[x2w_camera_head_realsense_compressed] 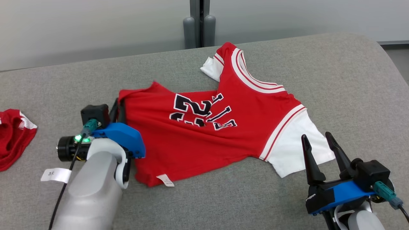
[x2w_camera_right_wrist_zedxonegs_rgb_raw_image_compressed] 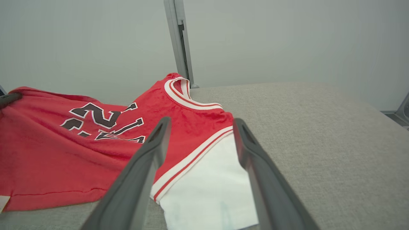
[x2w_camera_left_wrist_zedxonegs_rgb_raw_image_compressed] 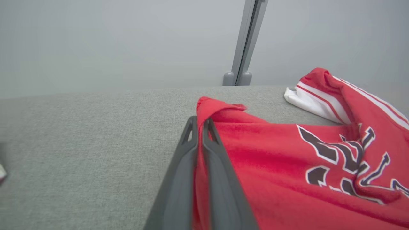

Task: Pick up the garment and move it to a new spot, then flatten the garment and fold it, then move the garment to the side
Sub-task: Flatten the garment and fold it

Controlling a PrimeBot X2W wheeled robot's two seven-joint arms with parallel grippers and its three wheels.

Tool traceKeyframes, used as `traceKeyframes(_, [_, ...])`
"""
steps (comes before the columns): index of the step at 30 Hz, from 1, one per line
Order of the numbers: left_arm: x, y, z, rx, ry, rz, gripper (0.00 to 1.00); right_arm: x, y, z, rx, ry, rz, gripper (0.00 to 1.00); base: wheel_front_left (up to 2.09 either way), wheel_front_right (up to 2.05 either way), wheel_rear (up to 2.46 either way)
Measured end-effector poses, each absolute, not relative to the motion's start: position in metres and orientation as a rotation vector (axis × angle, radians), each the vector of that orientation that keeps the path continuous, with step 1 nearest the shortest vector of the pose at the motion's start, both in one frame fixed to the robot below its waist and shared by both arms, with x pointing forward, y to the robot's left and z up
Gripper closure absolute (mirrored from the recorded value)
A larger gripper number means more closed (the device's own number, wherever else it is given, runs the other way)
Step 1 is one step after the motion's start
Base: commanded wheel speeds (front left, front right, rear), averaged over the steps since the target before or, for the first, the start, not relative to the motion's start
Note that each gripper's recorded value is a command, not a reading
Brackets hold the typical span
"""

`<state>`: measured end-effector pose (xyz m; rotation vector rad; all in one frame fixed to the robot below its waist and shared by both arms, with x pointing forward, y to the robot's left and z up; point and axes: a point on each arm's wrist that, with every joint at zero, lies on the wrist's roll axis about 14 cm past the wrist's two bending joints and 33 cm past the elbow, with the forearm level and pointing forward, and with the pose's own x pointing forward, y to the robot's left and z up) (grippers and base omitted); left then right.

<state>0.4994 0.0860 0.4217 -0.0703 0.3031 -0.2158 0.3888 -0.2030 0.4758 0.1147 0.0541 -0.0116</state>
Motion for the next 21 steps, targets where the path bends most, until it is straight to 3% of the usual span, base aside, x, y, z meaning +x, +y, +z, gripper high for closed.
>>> traceKeyframes(5, [0.511, 0.098, 0.438, -0.018, 0.245, -0.194, 1.00, 0.388, -0.201, 0.476, 0.116, 0.057, -0.007, 0.00, 0.00, 0.00, 0.00])
traceKeyframes(6, [0.512, 0.099, 0.439, -0.009, 0.240, -0.194, 0.90, 0.388, -0.202, 0.477, 0.116, 0.057, -0.009, 0.00, 0.00, 0.00, 0.00])
traceKeyframes(7, [0.513, 0.100, 0.440, 0.000, 0.235, -0.194, 0.59, 0.387, -0.203, 0.476, 0.118, 0.057, -0.013, 0.00, 0.00, 0.00, 0.00])
traceKeyframes(8, [0.513, 0.100, 0.441, 0.002, 0.233, -0.192, 0.00, 0.387, -0.204, 0.476, 0.119, 0.057, -0.016, 0.00, 0.00, 0.00, 0.00])
traceKeyframes(21, [0.486, 0.108, 0.447, -0.131, 0.185, -0.177, 0.00, 0.385, -0.211, 0.479, 0.135, 0.051, -0.038, 0.00, 0.00, 0.00, 0.00])
